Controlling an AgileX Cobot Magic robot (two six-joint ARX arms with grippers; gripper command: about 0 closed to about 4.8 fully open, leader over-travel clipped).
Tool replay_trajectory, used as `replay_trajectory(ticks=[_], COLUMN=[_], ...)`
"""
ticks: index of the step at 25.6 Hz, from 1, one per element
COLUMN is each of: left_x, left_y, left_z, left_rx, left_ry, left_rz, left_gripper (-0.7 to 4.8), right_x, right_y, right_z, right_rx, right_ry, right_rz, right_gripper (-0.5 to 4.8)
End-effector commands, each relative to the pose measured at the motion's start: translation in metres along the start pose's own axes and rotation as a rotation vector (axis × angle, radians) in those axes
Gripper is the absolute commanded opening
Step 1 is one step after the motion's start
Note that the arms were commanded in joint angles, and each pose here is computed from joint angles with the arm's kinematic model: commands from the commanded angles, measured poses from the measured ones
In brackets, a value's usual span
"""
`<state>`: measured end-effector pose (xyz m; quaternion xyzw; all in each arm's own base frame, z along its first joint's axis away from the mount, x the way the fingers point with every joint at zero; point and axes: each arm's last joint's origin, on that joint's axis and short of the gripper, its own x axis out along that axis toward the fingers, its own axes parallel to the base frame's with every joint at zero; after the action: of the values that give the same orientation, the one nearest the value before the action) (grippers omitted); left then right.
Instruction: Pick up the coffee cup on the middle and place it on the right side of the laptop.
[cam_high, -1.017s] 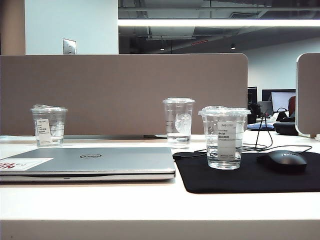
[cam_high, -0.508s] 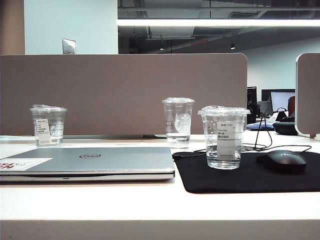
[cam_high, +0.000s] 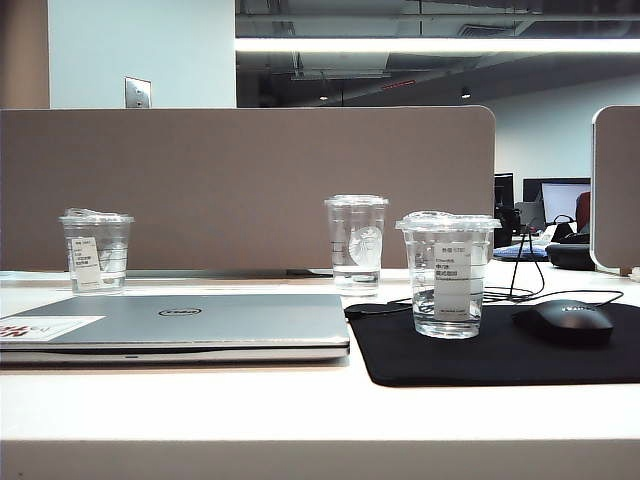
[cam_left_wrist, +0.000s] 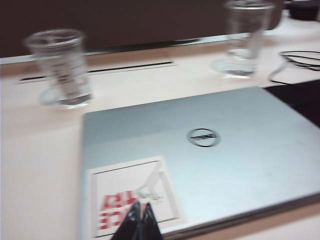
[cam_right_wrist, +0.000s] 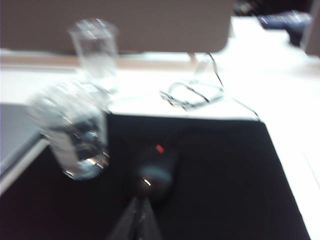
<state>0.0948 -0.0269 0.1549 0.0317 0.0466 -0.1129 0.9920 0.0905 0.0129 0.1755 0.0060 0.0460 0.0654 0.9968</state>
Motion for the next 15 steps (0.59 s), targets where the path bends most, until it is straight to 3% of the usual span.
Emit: replay_trajectory(ticks=[1, 6, 15], left_x=[0.000, -0.001, -0.002], left_y=[0.008, 0.018, 0.020], left_z=[0.003, 0.004, 0.007], left_rx=[-0.010, -0.045, -0.044], left_ry=[-0.019, -0.033, -0.063], left_rz=[0.041, 0.143, 0.180], left_gripper=[-0.06, -0.06, -0.05], right_x=[0.005, 0.008, 0.008], right_y=[-0.001, -0.001, -0.001], right_z=[-0.009, -0.021, -0.021], right_rx=[-0.045, -0.183, -0.179], right_ry=[-0.032, 0.012, 0.020], right_rz=[-0.039, -0.038, -0.038], right_gripper=[-0.05, -0.05, -0.05])
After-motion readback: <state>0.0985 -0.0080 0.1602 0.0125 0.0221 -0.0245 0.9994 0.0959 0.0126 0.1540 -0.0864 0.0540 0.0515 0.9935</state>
